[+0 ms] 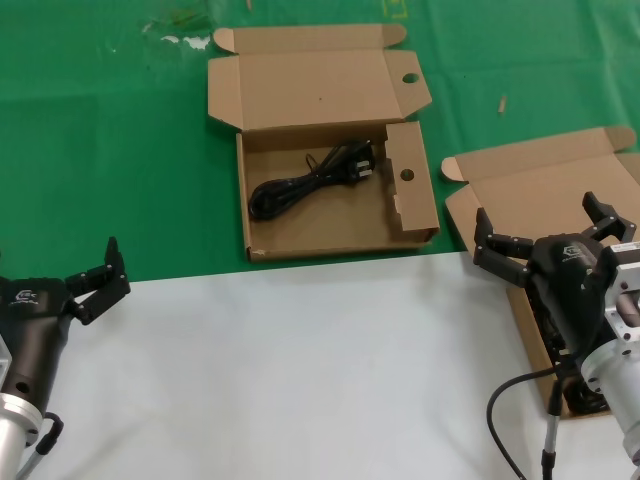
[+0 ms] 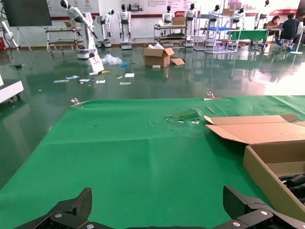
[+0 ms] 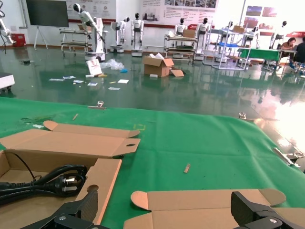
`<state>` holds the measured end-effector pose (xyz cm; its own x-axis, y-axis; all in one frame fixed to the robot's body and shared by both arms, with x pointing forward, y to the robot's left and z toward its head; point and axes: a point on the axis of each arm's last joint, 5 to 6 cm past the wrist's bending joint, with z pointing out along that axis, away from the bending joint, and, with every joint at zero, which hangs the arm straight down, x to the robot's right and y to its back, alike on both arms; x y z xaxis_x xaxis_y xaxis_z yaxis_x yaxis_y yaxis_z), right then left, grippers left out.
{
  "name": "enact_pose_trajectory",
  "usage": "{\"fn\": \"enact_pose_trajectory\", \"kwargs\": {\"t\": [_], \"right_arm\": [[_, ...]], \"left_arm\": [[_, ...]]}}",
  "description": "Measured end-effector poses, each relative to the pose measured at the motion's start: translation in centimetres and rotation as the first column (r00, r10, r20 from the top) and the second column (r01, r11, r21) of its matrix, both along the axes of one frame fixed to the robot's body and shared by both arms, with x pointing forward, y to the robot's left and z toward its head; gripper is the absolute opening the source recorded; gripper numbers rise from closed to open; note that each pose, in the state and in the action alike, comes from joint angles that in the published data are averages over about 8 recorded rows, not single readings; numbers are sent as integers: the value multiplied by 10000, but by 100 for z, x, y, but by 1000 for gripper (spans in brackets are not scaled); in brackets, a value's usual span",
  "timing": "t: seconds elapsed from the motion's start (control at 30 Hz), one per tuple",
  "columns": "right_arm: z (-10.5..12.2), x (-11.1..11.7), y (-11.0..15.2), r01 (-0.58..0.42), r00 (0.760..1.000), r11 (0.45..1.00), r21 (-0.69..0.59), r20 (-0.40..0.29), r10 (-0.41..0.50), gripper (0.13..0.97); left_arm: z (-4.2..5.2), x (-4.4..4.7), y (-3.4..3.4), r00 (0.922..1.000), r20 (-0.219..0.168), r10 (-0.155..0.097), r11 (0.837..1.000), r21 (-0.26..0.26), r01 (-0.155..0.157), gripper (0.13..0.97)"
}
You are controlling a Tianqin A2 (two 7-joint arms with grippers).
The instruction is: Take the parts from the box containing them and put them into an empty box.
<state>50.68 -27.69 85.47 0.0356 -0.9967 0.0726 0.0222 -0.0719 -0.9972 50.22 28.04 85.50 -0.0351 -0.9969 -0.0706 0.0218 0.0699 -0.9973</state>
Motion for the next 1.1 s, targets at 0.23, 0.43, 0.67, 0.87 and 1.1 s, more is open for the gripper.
{"fn": "enact_pose_trajectory", "kwargs": {"t": [0.23,0.43,0.67,0.87,1.1], "right_arm": [[0,0,0,0,10000,10000,0,0,0,966],[0,0,0,0,10000,10000,0,0,0,966],[0,0,0,0,10000,10000,0,0,0,966],[0,0,0,0,10000,10000,-1,0,0,966],[0,0,0,0,10000,10000,-1,0,0,966]], "left_arm": [[0,0,0,10000,0,0,10000,0,0,966],[0,0,0,10000,0,0,10000,0,0,966],[0,0,0,10000,0,0,10000,0,0,966],[0,0,0,10000,0,0,10000,0,0,966],[0,0,0,10000,0,0,10000,0,0,966]]}}
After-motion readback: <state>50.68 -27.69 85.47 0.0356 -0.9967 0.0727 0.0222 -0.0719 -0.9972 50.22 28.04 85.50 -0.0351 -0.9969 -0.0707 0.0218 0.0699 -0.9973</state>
